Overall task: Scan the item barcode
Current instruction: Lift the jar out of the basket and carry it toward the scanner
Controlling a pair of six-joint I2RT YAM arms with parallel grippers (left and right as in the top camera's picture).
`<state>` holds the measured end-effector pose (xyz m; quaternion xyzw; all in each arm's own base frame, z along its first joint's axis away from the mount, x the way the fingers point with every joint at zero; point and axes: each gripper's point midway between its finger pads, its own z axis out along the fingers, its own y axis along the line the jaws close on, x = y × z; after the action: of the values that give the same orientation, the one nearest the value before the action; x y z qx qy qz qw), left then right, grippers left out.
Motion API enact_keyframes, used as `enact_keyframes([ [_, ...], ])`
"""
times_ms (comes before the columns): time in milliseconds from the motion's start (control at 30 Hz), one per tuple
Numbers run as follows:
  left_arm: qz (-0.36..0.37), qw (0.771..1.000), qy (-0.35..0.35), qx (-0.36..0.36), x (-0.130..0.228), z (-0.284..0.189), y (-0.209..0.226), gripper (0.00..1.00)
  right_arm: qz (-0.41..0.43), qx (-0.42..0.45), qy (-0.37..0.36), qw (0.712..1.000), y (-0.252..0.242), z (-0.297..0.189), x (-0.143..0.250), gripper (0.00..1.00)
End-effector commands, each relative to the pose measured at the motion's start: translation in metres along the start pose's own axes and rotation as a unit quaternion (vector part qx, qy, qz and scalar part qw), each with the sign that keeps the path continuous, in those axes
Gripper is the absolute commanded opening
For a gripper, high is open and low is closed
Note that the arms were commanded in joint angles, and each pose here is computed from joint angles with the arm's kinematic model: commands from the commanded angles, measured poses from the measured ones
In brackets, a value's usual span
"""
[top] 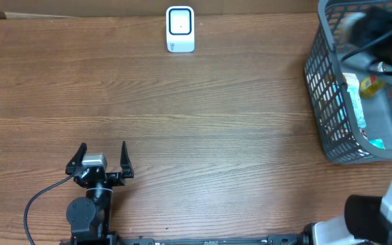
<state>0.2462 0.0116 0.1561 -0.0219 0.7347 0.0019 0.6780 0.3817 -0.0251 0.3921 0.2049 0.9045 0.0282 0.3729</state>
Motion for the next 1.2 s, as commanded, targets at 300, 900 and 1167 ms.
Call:
enact_keyframes([
  [300, 0.000, 1.000, -0.003, -0.005, 0.000, 0.000, 0.002, 1.00, -0.097, -0.066, 0.139, 0.983, 0.123, 0.047, 0.106, 0.61],
  [900, 0.000, 1.000, -0.003, -0.005, 0.000, 0.000, 0.002, 0.99, -0.003, -0.002, 0.265, 0.964, 0.141, 0.178, 0.270, 0.69],
  [1167, 0.000, 1.000, -0.003, -0.005, 0.000, 0.000, 0.002, 1.00, -0.025, -0.020, 0.260, 0.965, 0.159, 0.187, 0.313, 0.72],
])
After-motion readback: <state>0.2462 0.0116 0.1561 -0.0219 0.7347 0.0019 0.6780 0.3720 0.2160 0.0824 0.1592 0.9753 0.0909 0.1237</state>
